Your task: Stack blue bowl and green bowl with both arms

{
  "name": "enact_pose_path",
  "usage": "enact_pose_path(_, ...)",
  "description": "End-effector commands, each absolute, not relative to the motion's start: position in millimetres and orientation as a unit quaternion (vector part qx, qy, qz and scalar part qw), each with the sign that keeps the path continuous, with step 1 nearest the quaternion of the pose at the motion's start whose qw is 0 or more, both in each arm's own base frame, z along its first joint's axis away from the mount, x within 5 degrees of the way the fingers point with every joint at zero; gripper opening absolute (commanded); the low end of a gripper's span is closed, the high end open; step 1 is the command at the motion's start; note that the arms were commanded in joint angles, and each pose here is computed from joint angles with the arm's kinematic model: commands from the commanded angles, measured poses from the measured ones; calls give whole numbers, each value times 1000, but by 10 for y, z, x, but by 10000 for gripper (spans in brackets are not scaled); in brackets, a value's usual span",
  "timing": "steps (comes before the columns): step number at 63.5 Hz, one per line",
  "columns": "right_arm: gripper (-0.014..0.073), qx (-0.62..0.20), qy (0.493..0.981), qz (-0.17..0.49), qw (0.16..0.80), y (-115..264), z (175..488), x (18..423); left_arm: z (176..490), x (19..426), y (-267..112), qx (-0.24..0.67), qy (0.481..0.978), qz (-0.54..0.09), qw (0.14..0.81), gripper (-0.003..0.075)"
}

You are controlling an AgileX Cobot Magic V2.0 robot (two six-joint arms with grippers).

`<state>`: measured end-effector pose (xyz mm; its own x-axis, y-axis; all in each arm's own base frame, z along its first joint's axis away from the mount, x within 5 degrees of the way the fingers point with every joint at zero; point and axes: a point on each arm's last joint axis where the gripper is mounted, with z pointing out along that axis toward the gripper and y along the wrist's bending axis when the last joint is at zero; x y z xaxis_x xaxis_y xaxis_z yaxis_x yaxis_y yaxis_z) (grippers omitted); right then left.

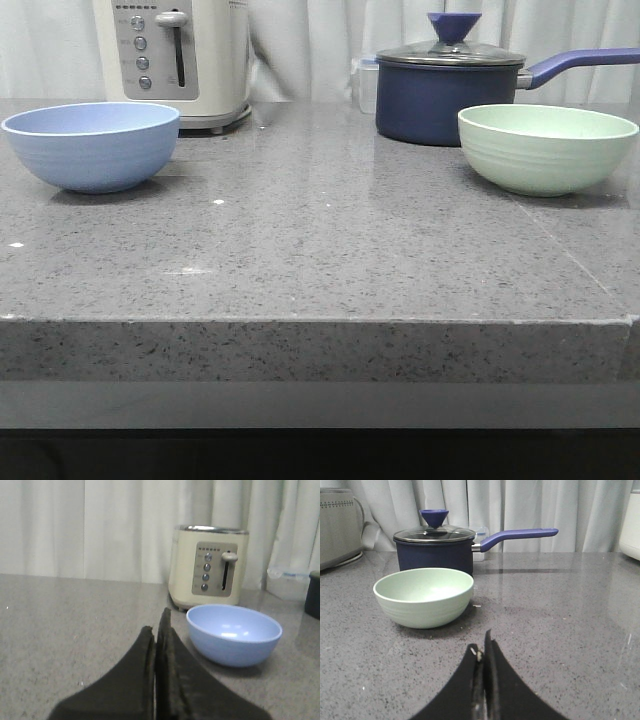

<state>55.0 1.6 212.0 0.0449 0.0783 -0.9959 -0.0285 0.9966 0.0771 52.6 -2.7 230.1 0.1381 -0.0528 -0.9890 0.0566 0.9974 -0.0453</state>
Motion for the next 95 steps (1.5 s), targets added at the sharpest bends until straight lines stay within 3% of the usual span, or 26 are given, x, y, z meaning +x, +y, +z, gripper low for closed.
enact_pose_path(1, -63, 18, 633, 35, 773, 9, 2495, 450, 2732, 400, -14, -8, 587, -45, 808, -20)
enact_pose_path(21, -63, 3, 606, 25, 795, 15, 3351, 242, 3656, 336, -43, 14, 621, -45, 783, -20)
enact_pose_path(38, -63, -1, 680, 27, 733, 30, 3836, 535, 4112, 618, -75, 23, 678, -47, 733, -20)
enact_pose_path(53, -63, -2, 778, 27, 628, 43, 3708, 1035, 4062, 924, -92, 23, 717, -48, 696, -20)
enact_pose_path(79, -55, -1, 843, 27, 538, 50, 3449, 1442, 3938, 1156, -111, 23, 758, -51, 649, -19)
enact_pose_path(85, 56, -1, 849, 27, 528, 51, 3421, 1467, 3893, 1195, -116, 24, 773, -51, 632, 13)
enact_pose_path(89, 166, -1, 849, 27, 527, 51, 3419, 1469, 3875, 1218, -118, 24, 778, -51, 626, 97)
enact_pose_path(95, 400, -1, 850, 27, 526, 51, 3415, 1474, 3860, 1239, -119, 24, 782, -52, 620, 295)
